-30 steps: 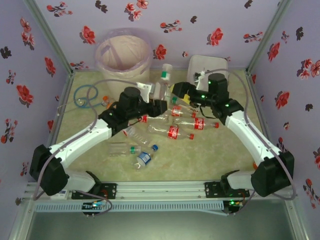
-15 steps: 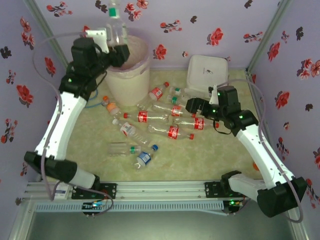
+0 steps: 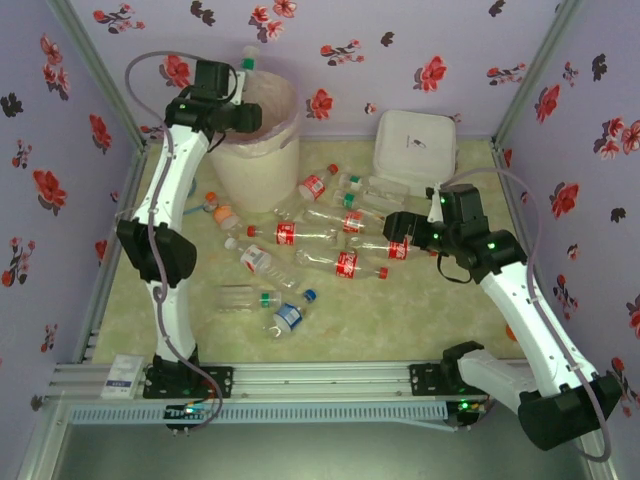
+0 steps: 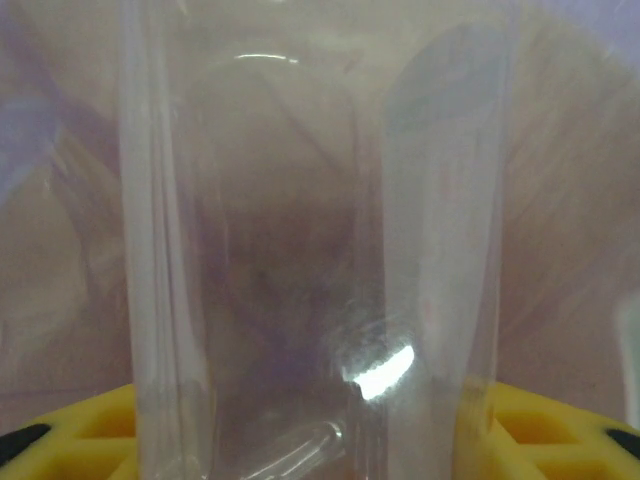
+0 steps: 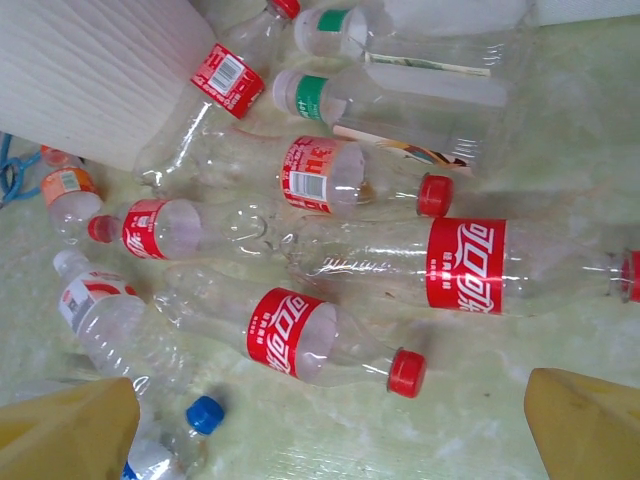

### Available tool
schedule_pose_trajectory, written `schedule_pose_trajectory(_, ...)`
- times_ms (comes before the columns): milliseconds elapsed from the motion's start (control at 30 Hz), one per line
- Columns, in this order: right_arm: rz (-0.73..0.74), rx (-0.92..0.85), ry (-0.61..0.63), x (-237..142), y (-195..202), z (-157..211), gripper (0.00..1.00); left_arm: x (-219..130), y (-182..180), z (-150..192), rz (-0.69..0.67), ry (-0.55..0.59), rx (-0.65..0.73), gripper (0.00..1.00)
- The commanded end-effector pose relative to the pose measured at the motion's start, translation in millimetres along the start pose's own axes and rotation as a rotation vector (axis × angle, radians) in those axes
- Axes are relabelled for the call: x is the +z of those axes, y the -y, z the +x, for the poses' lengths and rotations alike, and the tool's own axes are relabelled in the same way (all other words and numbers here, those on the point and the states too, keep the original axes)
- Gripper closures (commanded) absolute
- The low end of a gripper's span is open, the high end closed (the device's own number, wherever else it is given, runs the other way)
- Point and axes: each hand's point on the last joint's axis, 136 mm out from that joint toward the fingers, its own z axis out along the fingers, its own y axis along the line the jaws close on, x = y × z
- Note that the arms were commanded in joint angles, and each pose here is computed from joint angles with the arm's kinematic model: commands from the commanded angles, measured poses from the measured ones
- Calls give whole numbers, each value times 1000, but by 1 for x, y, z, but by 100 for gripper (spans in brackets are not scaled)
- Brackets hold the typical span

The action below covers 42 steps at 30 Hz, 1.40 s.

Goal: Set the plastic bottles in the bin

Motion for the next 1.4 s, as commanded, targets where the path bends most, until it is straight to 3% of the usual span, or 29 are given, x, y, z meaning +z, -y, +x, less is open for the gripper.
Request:
schedule_pose_trajectory(0, 64, -28, 0, -1, 13, 4, 1, -9, -11, 5, -38, -33, 41, 94)
schedule_pose_trajectory(233, 185, -8, 23, 2, 38, 6, 0, -7, -8, 7, -27, -37, 41, 47)
schedule_pose_trajectory(433, 228, 97, 75, 6, 56, 4, 1, -10, -6, 4, -13, -25, 42, 29)
schedule_pose_trajectory(667, 222, 343, 165, 18, 78, 4, 2, -19, -3, -2, -1, -5, 42, 19)
schedule_pose_trajectory(867, 220, 565, 232, 37, 101, 10, 10, -37, 2, -14, 25, 38, 53, 12)
schedule_pose_trajectory(1033, 171, 754, 297, 59, 116, 14, 14, -72, 8, -28, 49, 104, 62, 7)
schedule_pose_trajectory(1200, 142, 858, 287, 85, 123, 17, 8, -121, 19, -34, 64, 168, 124, 2)
schedule_pose_trajectory(1367, 139, 895, 293, 104, 128, 14, 5, -152, 33, -17, 102, 221, 112, 1)
